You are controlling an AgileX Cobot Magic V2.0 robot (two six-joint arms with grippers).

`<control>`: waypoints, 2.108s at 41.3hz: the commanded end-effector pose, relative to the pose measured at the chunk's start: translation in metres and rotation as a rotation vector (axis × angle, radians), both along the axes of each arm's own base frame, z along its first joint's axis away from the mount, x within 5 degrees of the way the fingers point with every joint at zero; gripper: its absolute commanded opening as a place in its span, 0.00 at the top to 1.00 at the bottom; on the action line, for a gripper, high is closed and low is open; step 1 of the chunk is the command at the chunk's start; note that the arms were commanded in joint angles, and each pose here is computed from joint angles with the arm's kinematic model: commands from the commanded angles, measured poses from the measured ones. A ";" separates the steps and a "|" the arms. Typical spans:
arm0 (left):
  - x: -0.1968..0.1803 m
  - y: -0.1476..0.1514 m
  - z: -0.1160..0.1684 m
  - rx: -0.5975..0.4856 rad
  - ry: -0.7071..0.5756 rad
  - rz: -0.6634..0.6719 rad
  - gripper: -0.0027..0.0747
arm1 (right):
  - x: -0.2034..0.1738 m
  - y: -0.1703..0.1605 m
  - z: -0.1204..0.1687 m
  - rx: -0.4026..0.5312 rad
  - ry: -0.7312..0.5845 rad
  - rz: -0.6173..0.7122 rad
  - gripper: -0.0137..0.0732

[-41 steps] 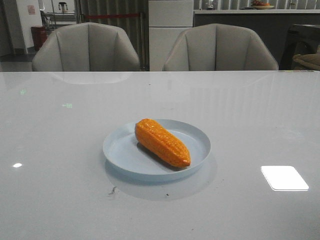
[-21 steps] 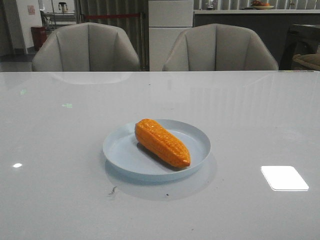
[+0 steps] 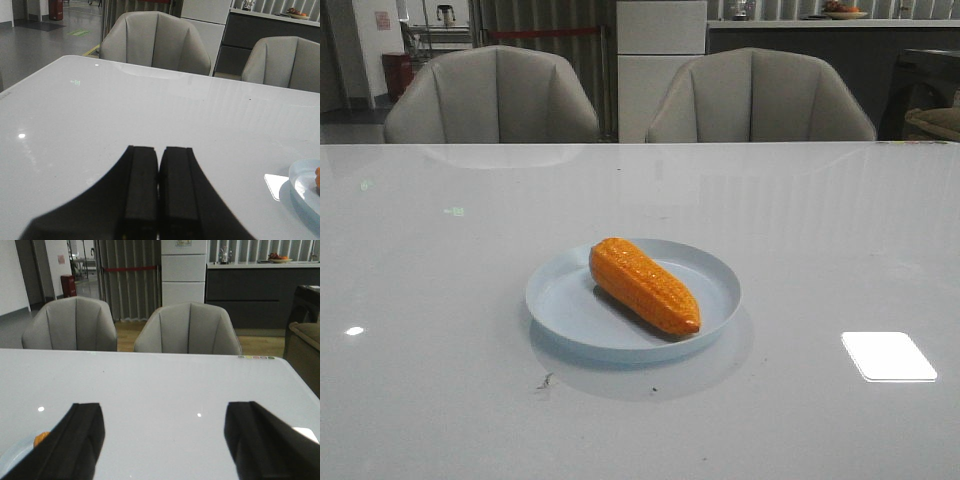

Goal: Place corn on plate with both arms

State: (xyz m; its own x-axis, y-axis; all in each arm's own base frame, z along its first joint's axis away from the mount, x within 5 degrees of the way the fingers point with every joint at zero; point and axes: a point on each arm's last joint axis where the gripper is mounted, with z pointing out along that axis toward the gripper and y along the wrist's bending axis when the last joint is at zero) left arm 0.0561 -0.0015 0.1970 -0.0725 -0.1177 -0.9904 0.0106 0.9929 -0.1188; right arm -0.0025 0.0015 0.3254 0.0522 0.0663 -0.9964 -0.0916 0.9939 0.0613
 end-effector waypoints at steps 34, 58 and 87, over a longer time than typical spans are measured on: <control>0.001 0.000 -0.005 -0.015 -0.058 0.006 0.84 | 0.056 0.002 -0.115 0.024 -0.025 -0.018 0.77; 0.001 0.000 -0.005 -0.015 -0.058 0.006 0.84 | 0.056 0.002 -0.113 0.026 -0.046 -0.019 0.77; 0.001 0.000 -0.005 -0.015 -0.058 0.006 0.84 | 0.056 0.002 -0.113 0.026 -0.046 -0.019 0.77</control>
State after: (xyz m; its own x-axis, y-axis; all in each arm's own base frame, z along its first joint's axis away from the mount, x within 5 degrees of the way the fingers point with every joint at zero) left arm 0.0561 -0.0015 0.1970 -0.0725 -0.1177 -0.9904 0.0106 0.9929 -0.1188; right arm 0.0557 0.0043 0.1953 -0.0278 0.0748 -0.9968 -0.0725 0.9944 0.0767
